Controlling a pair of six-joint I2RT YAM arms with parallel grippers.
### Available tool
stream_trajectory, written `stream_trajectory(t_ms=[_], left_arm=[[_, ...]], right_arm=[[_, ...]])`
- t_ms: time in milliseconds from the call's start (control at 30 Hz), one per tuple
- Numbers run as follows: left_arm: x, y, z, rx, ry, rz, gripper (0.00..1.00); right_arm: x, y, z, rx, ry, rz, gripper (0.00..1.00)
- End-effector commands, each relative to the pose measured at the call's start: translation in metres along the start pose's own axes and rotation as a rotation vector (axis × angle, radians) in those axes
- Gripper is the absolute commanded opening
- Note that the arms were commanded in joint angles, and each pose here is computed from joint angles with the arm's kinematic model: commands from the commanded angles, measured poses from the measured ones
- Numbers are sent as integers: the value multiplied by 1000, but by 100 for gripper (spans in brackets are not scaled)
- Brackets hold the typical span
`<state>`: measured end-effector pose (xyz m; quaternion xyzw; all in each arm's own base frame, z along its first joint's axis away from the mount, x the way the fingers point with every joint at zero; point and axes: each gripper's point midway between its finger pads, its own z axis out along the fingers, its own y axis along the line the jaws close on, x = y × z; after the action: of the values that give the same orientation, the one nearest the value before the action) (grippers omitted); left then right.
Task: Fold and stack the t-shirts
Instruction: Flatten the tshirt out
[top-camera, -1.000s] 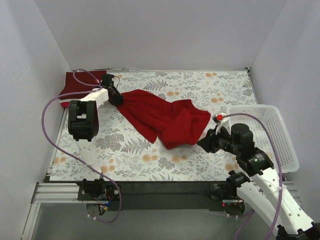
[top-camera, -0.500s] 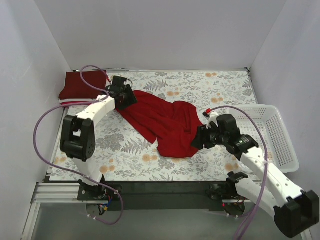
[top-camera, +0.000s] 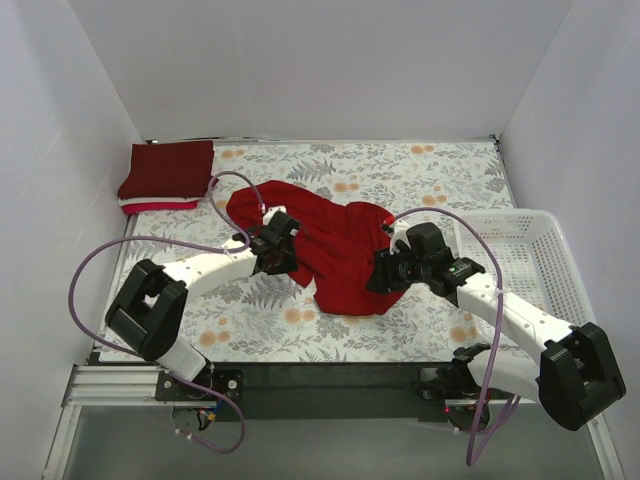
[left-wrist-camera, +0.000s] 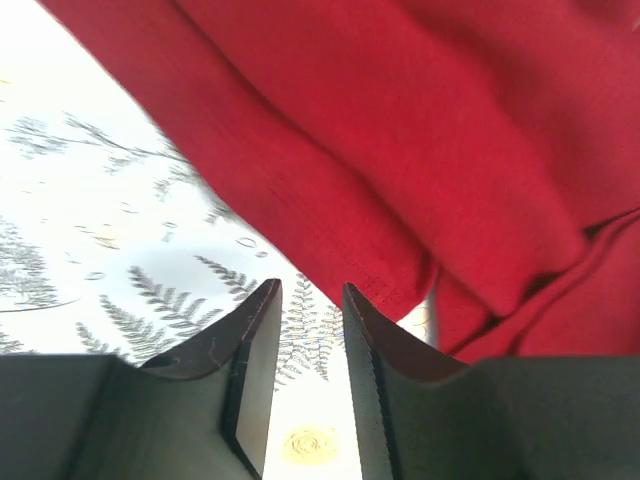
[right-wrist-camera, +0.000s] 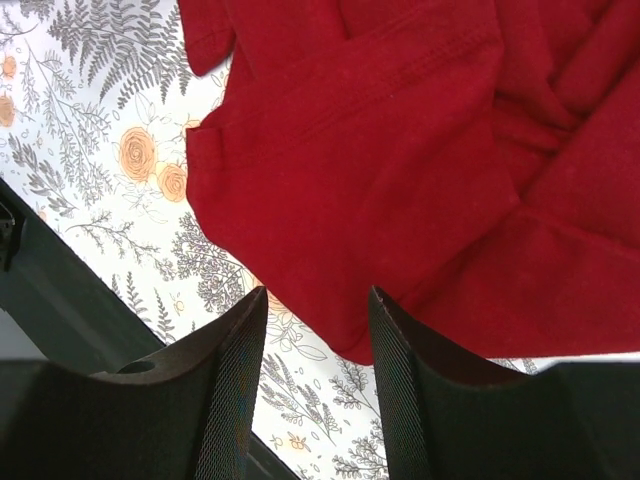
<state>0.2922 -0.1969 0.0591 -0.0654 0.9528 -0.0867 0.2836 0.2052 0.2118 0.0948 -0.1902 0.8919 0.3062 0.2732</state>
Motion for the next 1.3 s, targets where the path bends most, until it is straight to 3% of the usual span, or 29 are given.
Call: stream_trajectory(t_ms=[0,167,367,467,500,533,567,733,867,967,1133,1267], left_arm=[[-8,-15,0,-35,-75,55,28],[-6,-31,13,-55,-85,121,28],[19,-18,34,-137,-35,160,28],[30,6,34,-244,-7,154,20],[39,20,32,-291,19,167,15],[42,28,30,-321,22,156,3],[42,38,27,-364,13,158,0],[59,99,15,-506,74,106,0],[47,115,7,-499,78,15,0],[28,130,3,-467,79,-81,0],[2,151,-3,-463,38,-154,0],[-19,182,-6,-516,0,-221,0]], right_arm=[[-10,6,5,-30,-44,-28,50],[-5,2,11,-11,-31,-48,50],[-6,-5,21,17,-28,-50,50],[-9,-13,24,56,-36,-44,49],[-8,-18,27,78,-28,-38,49],[-8,-21,29,97,-27,-39,48],[-7,-30,31,138,-21,-38,48],[2,-68,38,294,14,-13,39],[18,-96,41,357,72,97,19],[23,-121,37,418,86,190,10],[-10,-162,14,496,-21,331,9],[-55,-173,-5,523,-131,306,9]])
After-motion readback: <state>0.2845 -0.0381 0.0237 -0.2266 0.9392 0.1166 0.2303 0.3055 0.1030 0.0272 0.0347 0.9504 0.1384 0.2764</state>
